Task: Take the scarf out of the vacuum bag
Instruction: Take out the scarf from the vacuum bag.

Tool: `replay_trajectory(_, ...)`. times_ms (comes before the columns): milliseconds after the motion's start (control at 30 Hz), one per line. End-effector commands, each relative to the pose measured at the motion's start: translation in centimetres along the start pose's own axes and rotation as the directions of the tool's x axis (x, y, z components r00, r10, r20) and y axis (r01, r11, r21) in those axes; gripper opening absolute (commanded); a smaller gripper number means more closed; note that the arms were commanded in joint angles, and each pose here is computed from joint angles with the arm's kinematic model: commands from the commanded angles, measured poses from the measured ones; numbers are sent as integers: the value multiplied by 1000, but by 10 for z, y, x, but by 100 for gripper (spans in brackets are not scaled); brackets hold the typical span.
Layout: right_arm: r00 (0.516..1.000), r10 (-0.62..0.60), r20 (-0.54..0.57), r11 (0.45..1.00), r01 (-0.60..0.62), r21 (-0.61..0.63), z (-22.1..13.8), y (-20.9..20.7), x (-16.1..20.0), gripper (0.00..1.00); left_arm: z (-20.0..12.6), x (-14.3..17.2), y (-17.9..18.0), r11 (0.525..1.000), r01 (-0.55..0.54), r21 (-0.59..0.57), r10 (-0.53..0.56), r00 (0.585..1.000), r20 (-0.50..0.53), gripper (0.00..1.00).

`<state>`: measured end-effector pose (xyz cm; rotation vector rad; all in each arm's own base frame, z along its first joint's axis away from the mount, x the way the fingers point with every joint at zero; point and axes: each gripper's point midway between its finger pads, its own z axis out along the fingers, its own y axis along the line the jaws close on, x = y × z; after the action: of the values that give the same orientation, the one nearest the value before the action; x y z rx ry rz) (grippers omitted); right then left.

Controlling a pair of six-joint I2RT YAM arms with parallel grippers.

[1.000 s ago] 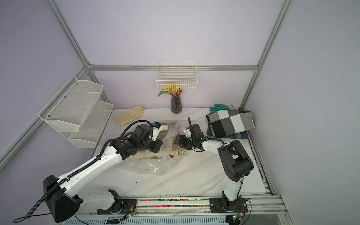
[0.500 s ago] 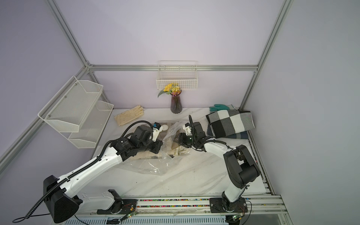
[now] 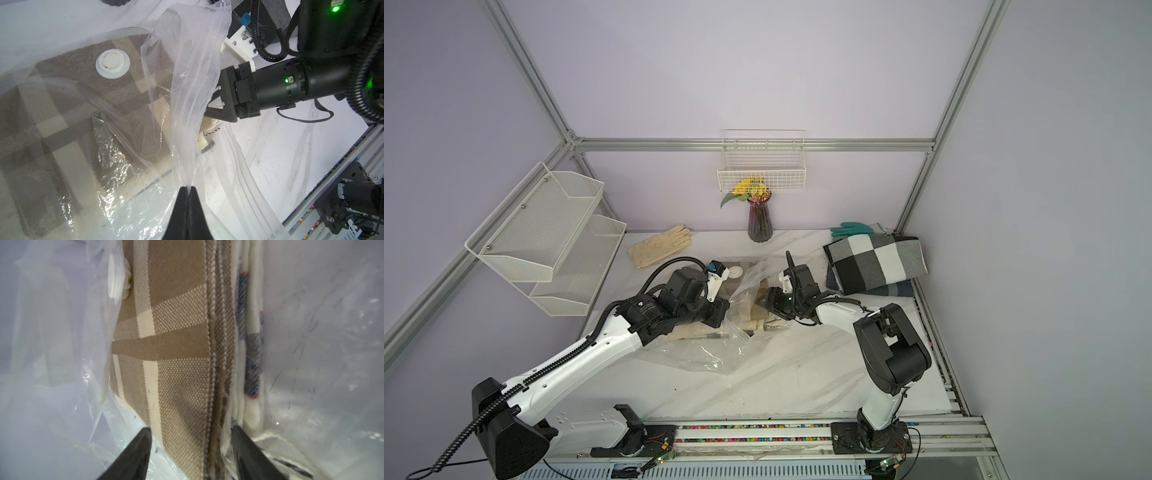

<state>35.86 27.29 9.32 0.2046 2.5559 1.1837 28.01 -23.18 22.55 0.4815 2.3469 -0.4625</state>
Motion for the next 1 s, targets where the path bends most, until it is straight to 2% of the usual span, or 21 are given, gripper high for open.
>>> replay_trajectory(0, 1000, 19, -9, 1000, -19, 6, 9, -2, 0, 65, -11, -10, -3, 1000, -12, 8, 12, 999, 43, 0)
replay_trajectory(233, 999, 19, -35, 997, -21, -72, 15, 13, -2, 60, -12, -10, -2, 1000, -11, 2, 11, 999, 47, 0)
replay_trajectory(600, 993, -115, 12, 959, 114, -260, -14, 72, -9, 55, -8, -10, -2, 1000, -10, 0, 10, 999, 39, 0)
replay_trajectory(767, 992, -128, 10, 965, 127, -229, -14, 66, -7, 54, -8, -11, -2, 1000, -11, -1, 11, 999, 42, 0)
replay_trajectory(967, 998, -52, -37, 992, 47, -121, 4, 31, 0, 46, -8, -11, -1, 1000, -12, -5, 13, 999, 43, 0)
